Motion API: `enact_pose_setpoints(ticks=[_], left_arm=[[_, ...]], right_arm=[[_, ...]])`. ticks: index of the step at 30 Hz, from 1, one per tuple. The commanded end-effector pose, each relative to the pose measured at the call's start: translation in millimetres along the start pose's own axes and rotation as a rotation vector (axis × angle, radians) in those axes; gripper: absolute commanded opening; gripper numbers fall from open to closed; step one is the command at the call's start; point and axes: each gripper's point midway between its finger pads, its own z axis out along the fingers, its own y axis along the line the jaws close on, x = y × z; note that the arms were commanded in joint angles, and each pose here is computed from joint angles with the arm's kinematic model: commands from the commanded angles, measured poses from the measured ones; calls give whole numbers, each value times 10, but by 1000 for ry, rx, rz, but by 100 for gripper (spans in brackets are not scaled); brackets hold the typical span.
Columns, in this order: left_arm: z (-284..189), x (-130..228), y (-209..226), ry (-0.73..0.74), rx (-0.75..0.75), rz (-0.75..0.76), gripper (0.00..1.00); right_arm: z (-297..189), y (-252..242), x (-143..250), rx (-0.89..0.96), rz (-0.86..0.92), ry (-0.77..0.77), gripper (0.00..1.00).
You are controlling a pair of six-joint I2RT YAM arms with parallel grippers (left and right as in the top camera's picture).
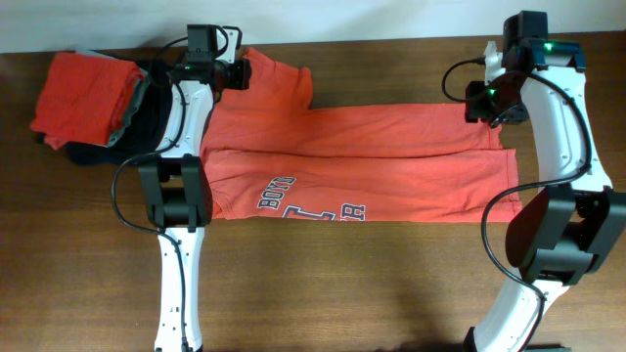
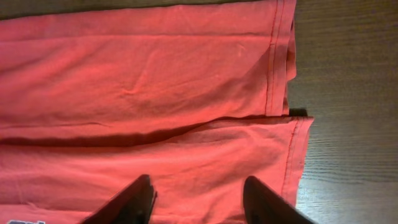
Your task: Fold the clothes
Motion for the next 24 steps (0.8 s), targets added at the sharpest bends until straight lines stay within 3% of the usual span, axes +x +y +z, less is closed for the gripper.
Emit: enact_pose_setpoints(ticks=[1, 6, 10, 16, 24], left_arm=[[152, 221, -3, 47, 19, -4, 40], [87, 149, -18, 43, 21, -4, 28], [6, 29, -62, 24, 39, 1, 18], [-152, -174, -86, -9, 37, 9, 13], [-218, -236, -96, -15, 35, 10, 11]], right_arm=[[-15, -103, -33, 40, 15, -11, 41], [-14, -141, -20, 63, 15, -6, 39], [-13, -176, -85, 65, 22, -32, 30], [26, -253, -96, 70, 37, -33, 5], [313, -345, -92, 63, 57, 4, 4]])
